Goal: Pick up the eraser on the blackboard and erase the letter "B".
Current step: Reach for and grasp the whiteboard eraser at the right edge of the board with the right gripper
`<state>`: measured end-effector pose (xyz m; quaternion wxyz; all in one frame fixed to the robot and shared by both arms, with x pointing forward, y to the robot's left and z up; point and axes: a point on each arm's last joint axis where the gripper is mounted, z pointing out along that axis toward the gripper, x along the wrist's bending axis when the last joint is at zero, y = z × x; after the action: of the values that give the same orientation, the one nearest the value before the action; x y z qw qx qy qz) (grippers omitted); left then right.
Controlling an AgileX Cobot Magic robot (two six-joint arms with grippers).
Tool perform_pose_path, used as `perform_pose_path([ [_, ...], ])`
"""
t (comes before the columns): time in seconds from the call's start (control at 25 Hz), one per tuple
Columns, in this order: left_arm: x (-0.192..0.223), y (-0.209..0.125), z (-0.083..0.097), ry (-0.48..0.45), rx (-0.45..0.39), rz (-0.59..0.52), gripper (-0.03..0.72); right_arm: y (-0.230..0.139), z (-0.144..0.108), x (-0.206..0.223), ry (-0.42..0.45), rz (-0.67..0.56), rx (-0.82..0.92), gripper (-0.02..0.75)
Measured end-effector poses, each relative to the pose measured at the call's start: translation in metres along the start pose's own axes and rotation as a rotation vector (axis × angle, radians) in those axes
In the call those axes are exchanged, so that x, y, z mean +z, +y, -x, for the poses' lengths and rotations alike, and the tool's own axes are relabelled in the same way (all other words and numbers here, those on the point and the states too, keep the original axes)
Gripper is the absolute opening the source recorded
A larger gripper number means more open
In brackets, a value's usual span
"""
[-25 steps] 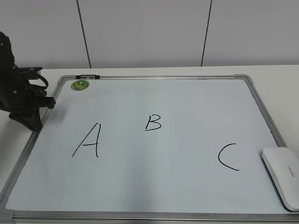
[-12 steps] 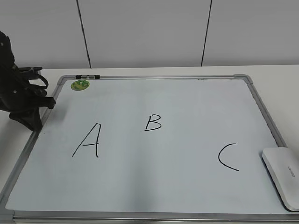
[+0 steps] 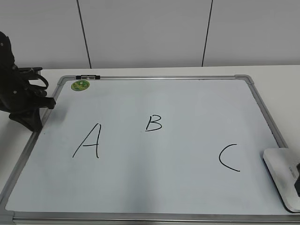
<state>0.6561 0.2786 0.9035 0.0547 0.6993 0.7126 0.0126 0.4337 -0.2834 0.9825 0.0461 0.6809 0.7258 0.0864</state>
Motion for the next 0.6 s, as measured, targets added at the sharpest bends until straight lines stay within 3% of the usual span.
perform_pose_path([
  [0.36, 0.0, 0.0, 0.0, 0.0, 0.0, 0.0, 0.019, 0.024, 0.0, 0.016, 0.003, -0.029, 0.006, 0.536],
  [0.6, 0.0, 0.0, 0.0, 0.0, 0.0, 0.0, 0.019, 0.05, 0.001, 0.021, 0.006, -0.077, 0.006, 0.657],
])
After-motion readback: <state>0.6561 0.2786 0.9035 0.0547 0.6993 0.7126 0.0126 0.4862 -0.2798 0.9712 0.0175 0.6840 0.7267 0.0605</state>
